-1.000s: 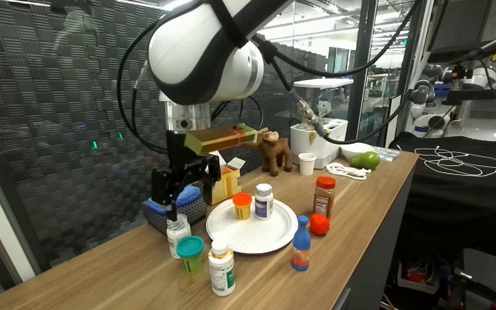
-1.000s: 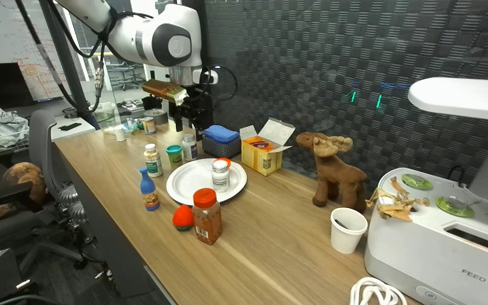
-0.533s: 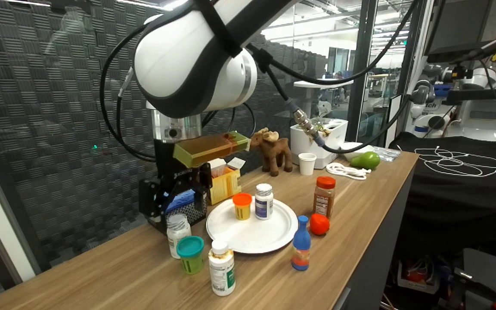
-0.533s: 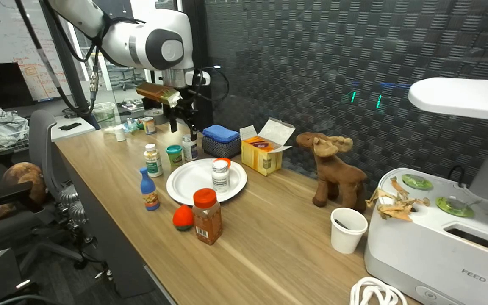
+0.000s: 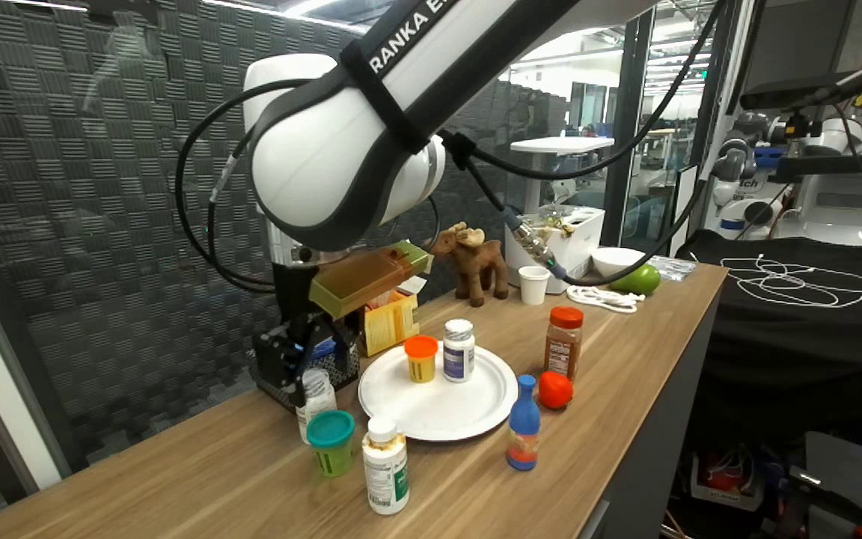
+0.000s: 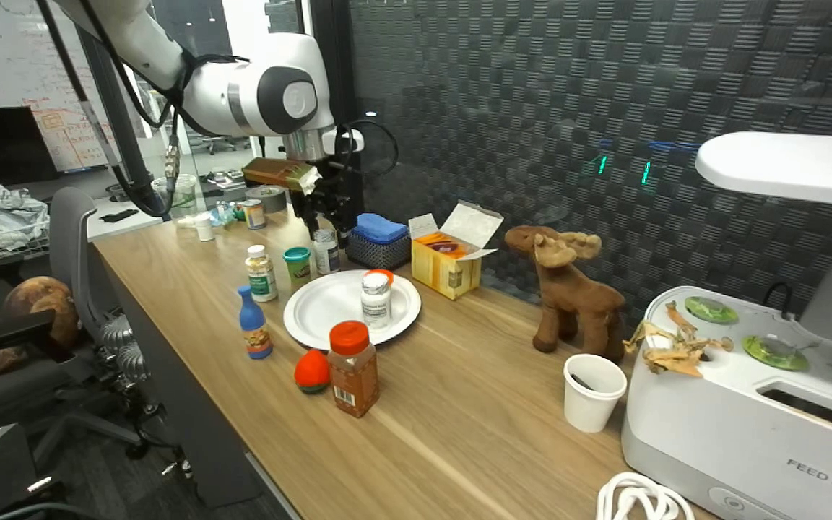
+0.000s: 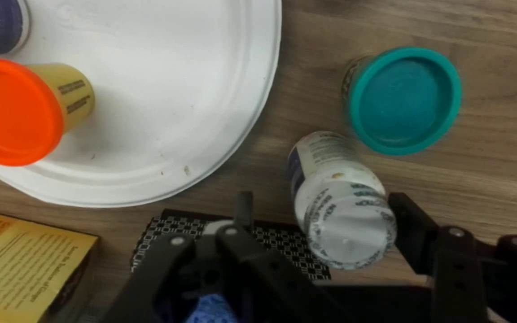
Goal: Pick up all the objects surrounding the white plate and arrange them on the plate
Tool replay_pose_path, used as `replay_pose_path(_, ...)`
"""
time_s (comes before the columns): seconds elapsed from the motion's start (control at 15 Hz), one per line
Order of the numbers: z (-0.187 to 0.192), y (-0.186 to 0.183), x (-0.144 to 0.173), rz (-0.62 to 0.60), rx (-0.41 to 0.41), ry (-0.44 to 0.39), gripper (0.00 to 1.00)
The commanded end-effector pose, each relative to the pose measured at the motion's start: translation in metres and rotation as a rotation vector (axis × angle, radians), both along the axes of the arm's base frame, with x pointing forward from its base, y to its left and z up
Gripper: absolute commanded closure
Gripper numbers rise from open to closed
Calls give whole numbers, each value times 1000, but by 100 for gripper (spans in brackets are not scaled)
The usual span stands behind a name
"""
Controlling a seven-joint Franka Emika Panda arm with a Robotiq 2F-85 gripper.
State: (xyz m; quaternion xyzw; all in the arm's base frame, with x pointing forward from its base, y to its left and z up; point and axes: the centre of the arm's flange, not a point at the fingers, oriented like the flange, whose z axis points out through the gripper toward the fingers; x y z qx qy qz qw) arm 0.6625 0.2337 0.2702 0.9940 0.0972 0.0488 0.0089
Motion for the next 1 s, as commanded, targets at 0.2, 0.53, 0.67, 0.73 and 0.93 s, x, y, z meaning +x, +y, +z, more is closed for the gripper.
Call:
replay_pose_path(0.2, 12, 7, 8, -6, 8, -57, 74)
replay_pose_path(0.53, 58, -9, 3, -42, 18, -109, 74)
replay_pose_path(0.67, 74, -23, 3, -74, 18, -123, 74)
replay_pose_path(0.73, 79, -29, 3, -85, 17, -125, 74)
replay_pose_path(0.93, 85, -52, 1, -112, -6, -120, 74)
